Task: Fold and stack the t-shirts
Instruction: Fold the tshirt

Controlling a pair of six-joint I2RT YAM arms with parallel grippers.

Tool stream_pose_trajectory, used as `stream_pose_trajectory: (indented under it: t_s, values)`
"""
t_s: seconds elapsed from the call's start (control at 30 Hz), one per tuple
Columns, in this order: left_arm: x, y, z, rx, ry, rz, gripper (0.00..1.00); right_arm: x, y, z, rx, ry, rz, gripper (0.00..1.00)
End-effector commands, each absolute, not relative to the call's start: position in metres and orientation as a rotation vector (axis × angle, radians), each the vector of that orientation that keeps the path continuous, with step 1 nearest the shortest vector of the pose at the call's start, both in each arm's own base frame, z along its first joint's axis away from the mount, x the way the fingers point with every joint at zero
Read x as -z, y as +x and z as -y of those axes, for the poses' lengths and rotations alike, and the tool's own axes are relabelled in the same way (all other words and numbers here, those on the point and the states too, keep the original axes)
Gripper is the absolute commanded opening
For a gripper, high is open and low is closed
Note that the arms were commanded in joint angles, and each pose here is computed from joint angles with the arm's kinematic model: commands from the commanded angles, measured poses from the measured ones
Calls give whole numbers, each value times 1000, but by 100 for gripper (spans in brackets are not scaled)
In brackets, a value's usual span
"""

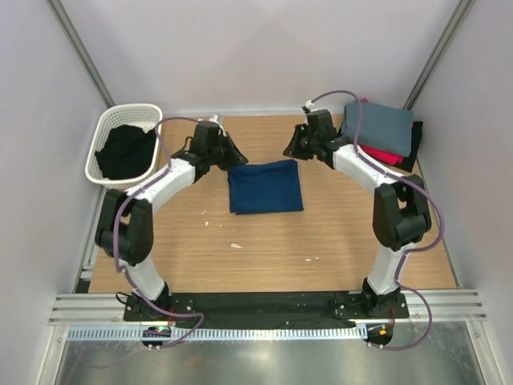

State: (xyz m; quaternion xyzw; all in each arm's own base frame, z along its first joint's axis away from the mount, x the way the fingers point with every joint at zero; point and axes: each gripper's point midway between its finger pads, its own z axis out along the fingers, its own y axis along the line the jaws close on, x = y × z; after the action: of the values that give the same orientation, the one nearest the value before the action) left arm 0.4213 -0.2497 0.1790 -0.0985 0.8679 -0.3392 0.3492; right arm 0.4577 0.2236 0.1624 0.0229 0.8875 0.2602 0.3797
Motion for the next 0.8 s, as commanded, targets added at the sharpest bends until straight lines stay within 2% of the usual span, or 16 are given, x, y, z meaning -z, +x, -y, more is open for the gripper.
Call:
stream_pose_trajectory:
  t_s: [0.0, 0.33, 0.77]
  values:
    - [-149, 436, 257, 919, -312, -2282, 0, -123, 465, -222, -628, 87, -2327, 1]
    - [-80, 481, 252, 797, -338, -2380, 0, -84, 510, -214, -534, 136, -2347, 2]
    - [-46, 517, 233, 777, -471, -2427, 0, -52, 539, -202, -531, 211, -2374, 7]
